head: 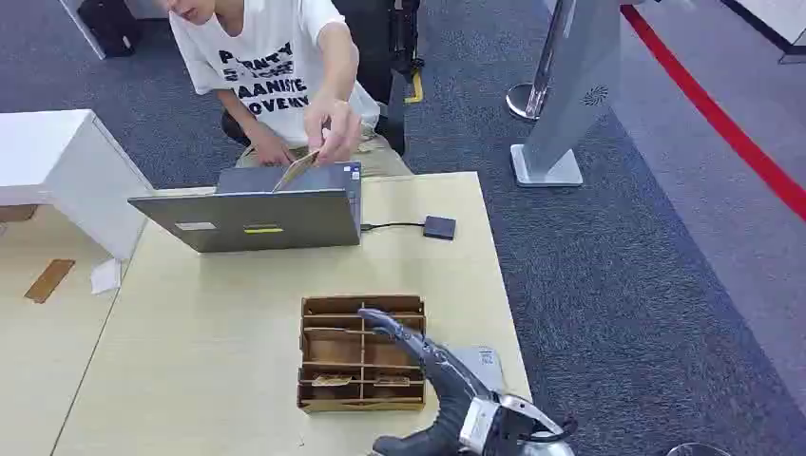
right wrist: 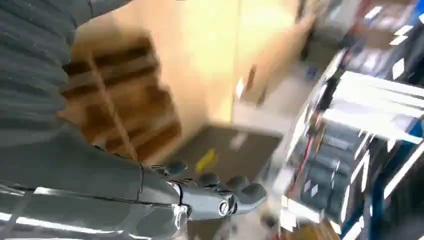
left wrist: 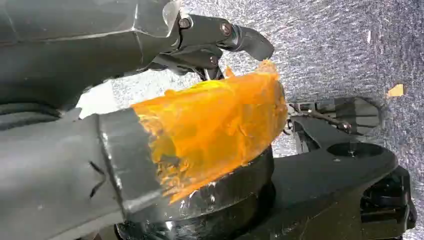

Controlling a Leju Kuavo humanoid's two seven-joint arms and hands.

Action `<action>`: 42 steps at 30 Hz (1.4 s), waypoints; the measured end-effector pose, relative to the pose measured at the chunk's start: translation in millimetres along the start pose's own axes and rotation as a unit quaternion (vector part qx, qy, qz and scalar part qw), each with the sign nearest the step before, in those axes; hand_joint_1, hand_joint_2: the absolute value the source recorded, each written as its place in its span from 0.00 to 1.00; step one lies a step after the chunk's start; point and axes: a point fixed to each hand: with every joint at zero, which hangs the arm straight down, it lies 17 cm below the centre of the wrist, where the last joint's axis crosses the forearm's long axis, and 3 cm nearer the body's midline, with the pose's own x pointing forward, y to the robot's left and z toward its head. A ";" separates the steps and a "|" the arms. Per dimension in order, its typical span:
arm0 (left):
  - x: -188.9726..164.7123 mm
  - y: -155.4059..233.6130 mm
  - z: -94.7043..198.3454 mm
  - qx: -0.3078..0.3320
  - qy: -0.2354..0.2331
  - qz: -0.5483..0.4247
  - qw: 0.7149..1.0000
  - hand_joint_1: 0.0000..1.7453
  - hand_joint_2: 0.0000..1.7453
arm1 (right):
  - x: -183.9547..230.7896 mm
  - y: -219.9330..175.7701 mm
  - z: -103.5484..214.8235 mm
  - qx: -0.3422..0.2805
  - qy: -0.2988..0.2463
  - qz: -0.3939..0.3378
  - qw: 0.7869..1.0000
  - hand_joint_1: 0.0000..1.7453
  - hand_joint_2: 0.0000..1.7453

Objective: Pass the card to the sensor for recognition and then transmit it.

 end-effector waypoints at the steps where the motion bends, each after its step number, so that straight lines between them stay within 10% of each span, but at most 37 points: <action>1: 0.0 -0.1 0.0 0.000 0.000 -0.001 1.000 0.00 0.00 | 0.8 -11.8 -4.9 -0.022 -0.001 0.061 0.998 0.00 1.00; 8: -0.6 -1.3 0.3 0.005 0.002 -0.028 1.000 0.00 0.00 | 49.7 -58.9 -39.3 -0.119 -0.062 0.320 0.938 0.00 1.00; 19: -0.1 -2.7 0.5 0.005 0.001 -0.041 0.999 0.00 0.00 | 76.7 -62.9 -59.9 -0.136 -0.102 0.398 0.902 0.00 1.00; 34: 4.9 -3.5 1.8 0.007 0.009 -0.087 0.996 0.00 0.00 | 73.2 -75.9 -88.5 -0.141 -0.121 0.630 0.754 0.00 1.00; 42: 5.7 -3.2 2.0 0.008 0.011 -0.101 0.995 0.00 0.00 | 35.8 -88.7 -106.6 -0.111 -0.090 0.680 0.719 0.00 1.00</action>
